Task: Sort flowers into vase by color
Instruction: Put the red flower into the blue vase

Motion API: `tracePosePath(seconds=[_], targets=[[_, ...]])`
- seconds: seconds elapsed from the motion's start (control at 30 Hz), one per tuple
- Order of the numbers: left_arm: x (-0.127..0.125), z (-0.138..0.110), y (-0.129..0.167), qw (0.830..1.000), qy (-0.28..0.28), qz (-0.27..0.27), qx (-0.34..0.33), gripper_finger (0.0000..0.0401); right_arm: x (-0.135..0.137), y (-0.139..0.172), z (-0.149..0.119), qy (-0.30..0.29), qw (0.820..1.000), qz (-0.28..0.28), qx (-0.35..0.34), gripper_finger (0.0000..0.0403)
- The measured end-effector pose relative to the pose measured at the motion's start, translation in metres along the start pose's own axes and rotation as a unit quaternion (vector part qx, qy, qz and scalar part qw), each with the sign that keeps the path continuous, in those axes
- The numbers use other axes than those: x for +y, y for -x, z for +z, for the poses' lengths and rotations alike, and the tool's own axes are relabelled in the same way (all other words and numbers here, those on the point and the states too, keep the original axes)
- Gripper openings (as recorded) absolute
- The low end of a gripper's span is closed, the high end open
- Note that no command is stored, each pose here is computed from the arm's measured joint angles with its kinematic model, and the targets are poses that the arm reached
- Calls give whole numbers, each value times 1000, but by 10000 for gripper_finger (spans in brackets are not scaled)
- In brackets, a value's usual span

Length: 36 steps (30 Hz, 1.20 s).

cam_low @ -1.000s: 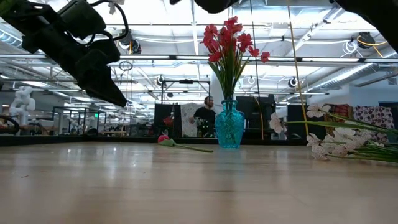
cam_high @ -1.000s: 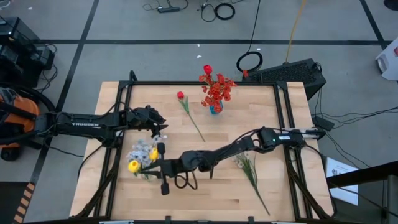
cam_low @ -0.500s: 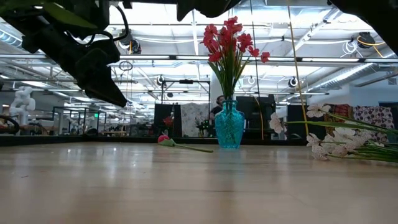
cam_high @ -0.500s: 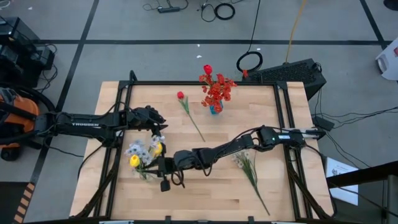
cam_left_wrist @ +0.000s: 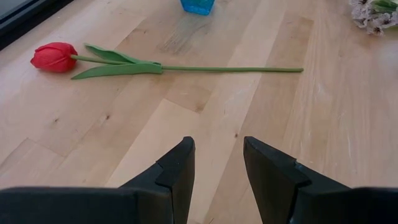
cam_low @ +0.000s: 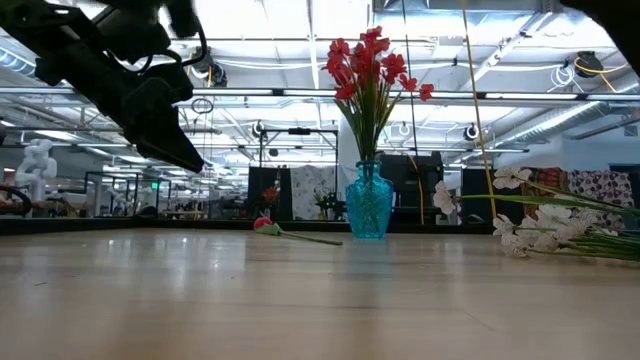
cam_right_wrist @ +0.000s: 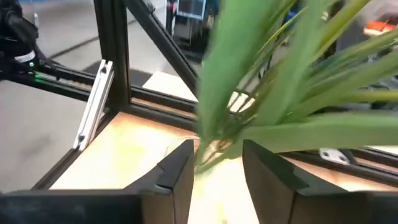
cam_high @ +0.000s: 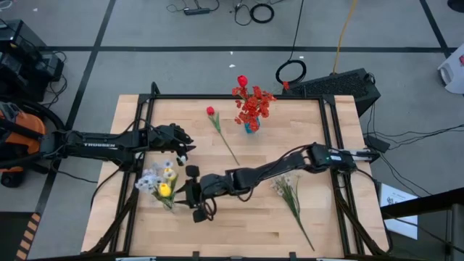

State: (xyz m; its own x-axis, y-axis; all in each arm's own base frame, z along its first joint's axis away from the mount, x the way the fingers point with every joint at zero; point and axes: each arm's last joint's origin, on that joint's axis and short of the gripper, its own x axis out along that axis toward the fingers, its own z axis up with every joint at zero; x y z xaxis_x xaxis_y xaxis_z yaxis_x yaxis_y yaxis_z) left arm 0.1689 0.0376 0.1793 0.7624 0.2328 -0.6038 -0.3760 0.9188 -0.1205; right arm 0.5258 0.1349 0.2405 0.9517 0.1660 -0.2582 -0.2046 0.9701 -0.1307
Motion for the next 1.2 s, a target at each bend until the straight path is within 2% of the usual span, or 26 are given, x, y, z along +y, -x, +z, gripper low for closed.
tracePosePath(seconds=[0.2, 0.4, 0.6, 0.83, 0.97, 1.1, 1.2], targets=[[0, 0, 0, 1000, 0, 0, 0, 145, -7, 33, 24, -2, 997, 6, 80, 134], [0, 0, 0, 1000, 0, 0, 1, 145, -12, 63, 26, -44, 979, -19, 197, 128], [1, -3, 0, 1000, -1, 3, 13, 145, -13, 80, 2, -94, 936, -38, 336, 112], [1, -5, 0, 1000, 2, 5, 24, 145, -11, 85, -56, -124, 892, -76, 429, 85], [1, -5, 0, 1000, 11, 5, 25, 145, -14, 100, -83, -148, 868, -98, 464, 76], [1, -5, 0, 1000, 11, 5, 23, 145, -20, 131, -93, -167, 856, -143, 468, 73], [1, -4, 0, 1000, 11, 9, 18, 145, -26, 165, -86, -181, 863, -192, 432, 73]])
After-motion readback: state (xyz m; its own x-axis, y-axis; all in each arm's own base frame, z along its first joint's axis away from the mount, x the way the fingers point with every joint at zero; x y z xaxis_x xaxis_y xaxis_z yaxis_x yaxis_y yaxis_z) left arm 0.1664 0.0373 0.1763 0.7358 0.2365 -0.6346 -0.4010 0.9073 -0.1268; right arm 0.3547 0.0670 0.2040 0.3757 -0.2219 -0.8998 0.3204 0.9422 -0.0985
